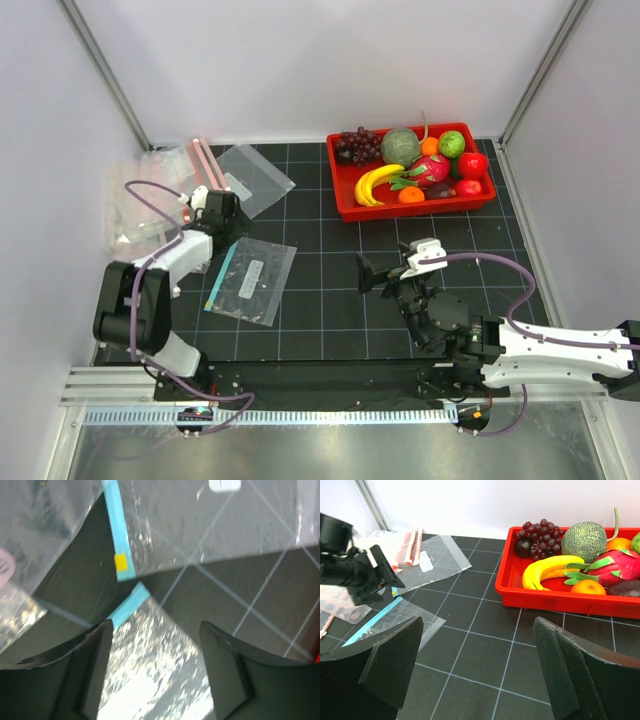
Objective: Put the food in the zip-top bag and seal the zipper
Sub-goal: Pick up the zipper food storage bag at the center of the board.
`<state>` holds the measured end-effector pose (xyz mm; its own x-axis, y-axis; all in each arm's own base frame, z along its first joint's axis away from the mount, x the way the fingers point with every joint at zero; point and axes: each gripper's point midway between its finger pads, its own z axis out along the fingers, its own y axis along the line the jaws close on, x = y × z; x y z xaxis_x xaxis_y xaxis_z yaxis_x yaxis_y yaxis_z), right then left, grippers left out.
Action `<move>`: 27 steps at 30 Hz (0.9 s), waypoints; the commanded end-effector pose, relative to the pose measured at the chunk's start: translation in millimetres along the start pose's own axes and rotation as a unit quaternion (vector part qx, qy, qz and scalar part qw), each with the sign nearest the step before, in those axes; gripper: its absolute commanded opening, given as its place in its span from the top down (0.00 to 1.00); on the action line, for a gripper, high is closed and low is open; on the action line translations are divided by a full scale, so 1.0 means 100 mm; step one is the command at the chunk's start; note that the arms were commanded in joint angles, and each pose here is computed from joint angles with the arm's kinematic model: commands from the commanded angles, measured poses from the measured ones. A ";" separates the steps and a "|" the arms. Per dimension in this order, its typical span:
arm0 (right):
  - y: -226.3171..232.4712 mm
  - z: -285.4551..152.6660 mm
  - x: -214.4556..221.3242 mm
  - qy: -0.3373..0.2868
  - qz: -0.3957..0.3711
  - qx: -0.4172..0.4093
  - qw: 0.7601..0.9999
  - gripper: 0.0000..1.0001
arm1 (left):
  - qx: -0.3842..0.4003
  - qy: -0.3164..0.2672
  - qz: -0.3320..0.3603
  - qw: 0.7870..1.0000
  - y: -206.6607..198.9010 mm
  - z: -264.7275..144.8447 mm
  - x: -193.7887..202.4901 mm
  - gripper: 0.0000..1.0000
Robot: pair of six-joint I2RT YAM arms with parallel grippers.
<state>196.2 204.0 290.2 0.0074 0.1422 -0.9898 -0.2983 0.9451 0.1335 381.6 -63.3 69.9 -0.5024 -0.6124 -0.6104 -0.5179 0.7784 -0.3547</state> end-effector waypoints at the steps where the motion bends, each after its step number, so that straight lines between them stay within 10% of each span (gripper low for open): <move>1: 0.00 -0.01 -0.07 -0.009 0.022 -0.005 1.000 0.00 | 0.017 -0.028 -0.040 0.999 -0.21 0.21 -0.29 0.28; 27: 0.11 0.01 -0.02 -0.001 0.008 -0.023 1.000 0.01 | -0.080 -0.047 -0.046 0.995 0.09 0.88 -0.59 0.42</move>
<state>194.0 212.7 287.5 0.0028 0.1268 -0.9919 -0.3388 0.9334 0.1183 455.6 -13.9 34.5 -0.3990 -0.6671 -0.6291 -0.6669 0.6820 -0.3002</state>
